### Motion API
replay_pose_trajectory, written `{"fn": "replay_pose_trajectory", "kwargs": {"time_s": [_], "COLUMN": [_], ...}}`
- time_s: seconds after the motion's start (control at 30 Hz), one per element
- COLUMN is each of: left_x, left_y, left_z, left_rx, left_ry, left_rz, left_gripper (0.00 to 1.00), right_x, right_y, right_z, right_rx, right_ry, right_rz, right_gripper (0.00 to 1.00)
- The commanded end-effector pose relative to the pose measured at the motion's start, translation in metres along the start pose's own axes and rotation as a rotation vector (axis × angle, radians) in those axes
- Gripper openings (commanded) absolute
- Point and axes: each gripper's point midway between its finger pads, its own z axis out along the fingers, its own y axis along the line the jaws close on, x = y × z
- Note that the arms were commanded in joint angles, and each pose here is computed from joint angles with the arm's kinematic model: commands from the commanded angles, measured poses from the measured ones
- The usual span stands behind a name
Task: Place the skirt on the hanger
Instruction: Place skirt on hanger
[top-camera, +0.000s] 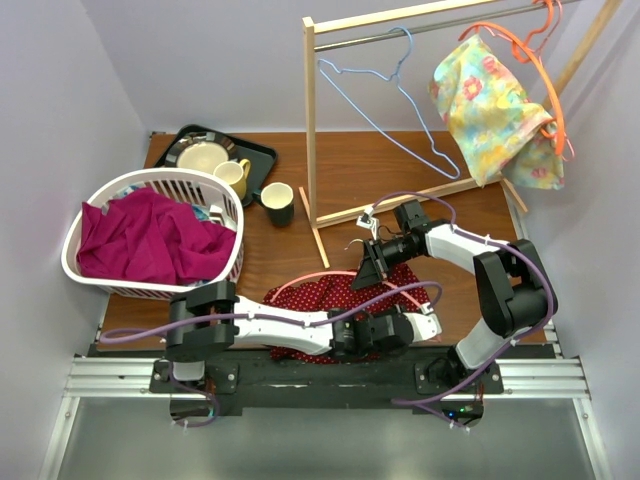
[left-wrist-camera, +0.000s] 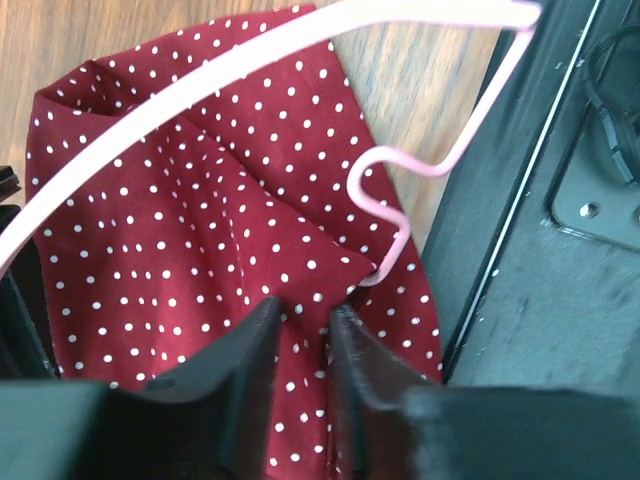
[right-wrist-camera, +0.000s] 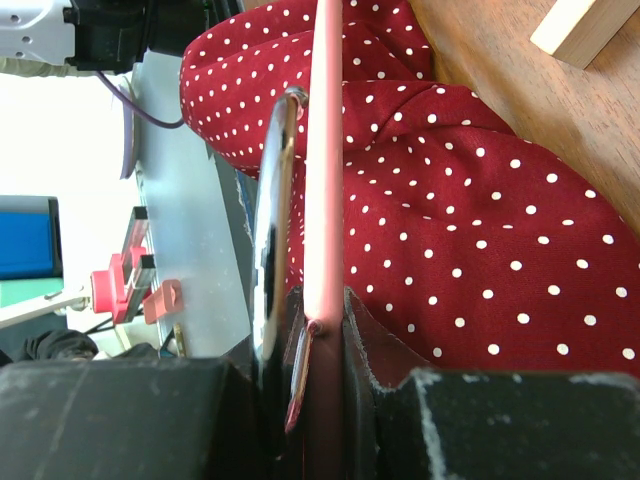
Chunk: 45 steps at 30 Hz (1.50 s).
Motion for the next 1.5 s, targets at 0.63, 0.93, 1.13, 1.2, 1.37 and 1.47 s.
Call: {"fn": "replay_pose_trajectory", "kwargs": {"time_s": [0.63, 0.93, 1.13, 1.2, 1.37, 1.47], "left_x": [-0.08, -0.124, -0.135, -0.128, -0.105, -0.095], "left_y": [0.081, 0.052, 0.022, 0.002, -0.032, -0.053], "left_z": [-0.06, -0.115, -0.154, -0.158, -0.152, -0.152], "left_rx": [-0.095, 0.183, 0.398, 0.491, 0.606, 0.681], "left_ry": [-0.271, -0.462, -0.521, -0.488, -0.371, -0.323], "left_rz": [-0.207, -0.16, -0.136, -0.133, -0.136, -0.145], "left_gripper": [0.0, 0.0, 0.0, 0.0, 0.0, 0.0], "right_x": [-0.009, -0.014, -0.02, -0.023, -0.032, -0.034], "right_y": [0.014, 0.01, 0.016, 0.021, 0.043, 0.046], "right_z": [-0.001, -0.001, -0.006, -0.009, -0.025, -0.034], "right_rx": [-0.038, -0.008, 0.003, 0.007, 0.046, 0.117], "right_ry": [-0.001, -0.001, -0.02, -0.028, -0.073, -0.082], "right_rz": [-0.052, -0.071, -0.12, -0.153, -0.281, -0.337], "right_gripper": [0.0, 0.0, 0.0, 0.0, 0.0, 0.0]}}
